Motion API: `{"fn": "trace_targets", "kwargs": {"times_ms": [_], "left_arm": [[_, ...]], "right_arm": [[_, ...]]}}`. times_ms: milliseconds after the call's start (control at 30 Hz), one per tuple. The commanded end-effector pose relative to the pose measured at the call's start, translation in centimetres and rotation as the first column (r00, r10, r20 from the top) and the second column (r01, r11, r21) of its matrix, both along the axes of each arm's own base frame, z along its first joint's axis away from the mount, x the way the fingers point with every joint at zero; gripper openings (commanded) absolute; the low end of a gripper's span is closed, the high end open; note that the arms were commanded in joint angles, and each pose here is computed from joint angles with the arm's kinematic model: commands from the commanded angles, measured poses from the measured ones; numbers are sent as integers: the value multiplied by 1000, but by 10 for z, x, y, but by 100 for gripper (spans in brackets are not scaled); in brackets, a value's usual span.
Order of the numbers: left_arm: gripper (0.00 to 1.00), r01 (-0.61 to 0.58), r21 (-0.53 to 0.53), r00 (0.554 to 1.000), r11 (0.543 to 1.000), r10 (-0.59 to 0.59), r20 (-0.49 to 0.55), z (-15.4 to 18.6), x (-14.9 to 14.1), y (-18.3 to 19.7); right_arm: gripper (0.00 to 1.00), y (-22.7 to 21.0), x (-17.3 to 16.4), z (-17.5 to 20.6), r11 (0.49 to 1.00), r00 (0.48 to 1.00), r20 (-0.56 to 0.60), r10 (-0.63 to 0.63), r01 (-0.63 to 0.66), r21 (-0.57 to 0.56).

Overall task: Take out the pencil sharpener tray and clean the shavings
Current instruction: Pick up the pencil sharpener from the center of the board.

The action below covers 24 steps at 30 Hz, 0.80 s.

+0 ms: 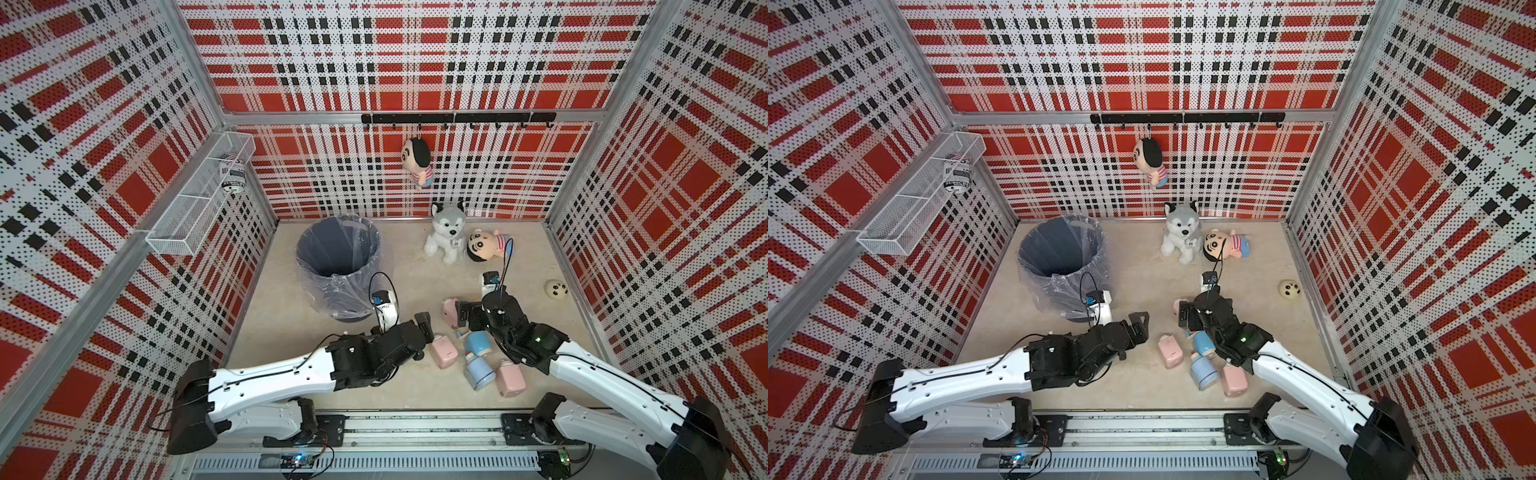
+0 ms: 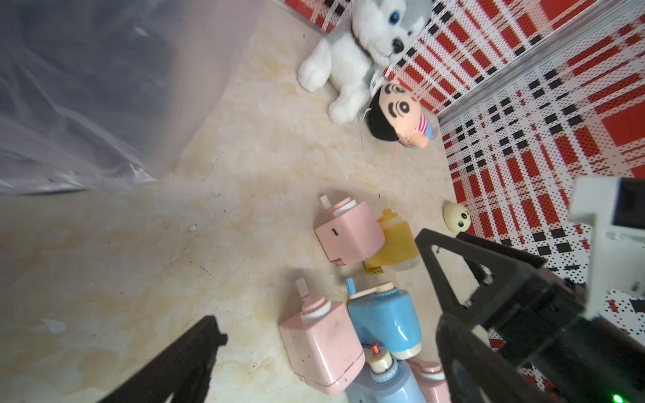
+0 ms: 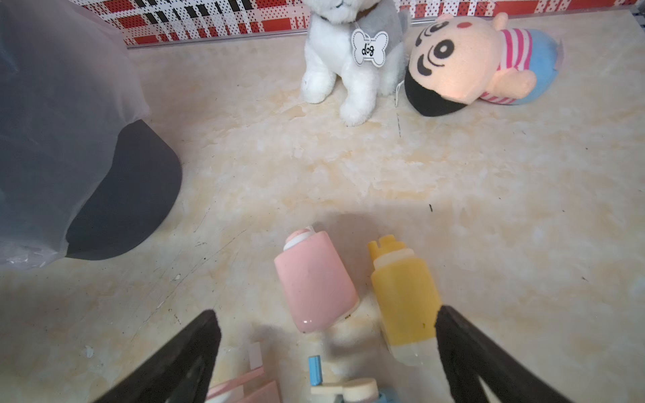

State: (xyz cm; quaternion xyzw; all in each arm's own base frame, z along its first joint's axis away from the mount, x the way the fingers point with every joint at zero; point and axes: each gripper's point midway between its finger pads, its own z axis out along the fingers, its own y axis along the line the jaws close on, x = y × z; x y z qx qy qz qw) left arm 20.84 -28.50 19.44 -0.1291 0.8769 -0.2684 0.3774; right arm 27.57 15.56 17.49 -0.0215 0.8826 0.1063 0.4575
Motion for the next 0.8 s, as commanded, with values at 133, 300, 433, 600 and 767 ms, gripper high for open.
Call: {"fn": "trace_targets", "kwargs": {"times_ms": [133,300,433,600,767], "left_arm": [[98,29,53,944,998,-10,-329,-47,-4,-51],[98,28,177,895,984,54,-443,-70,0,-62],[98,36,261,851,965,107,-514,-91,0,-61],[98,3,305,833,952,166,-528,-97,2,-59],[99,-41,297,799,954,209,-563,-108,5,-52]], "right_arm": [[100,-23,-11,5,996,997,8,-80,79,35],[100,-35,-18,11,992,993,33,-116,114,59],[100,-41,-23,12,990,991,43,-127,124,71],[100,-43,-27,10,990,992,43,-122,119,78],[100,-42,-27,7,990,992,42,-118,114,84]]}}
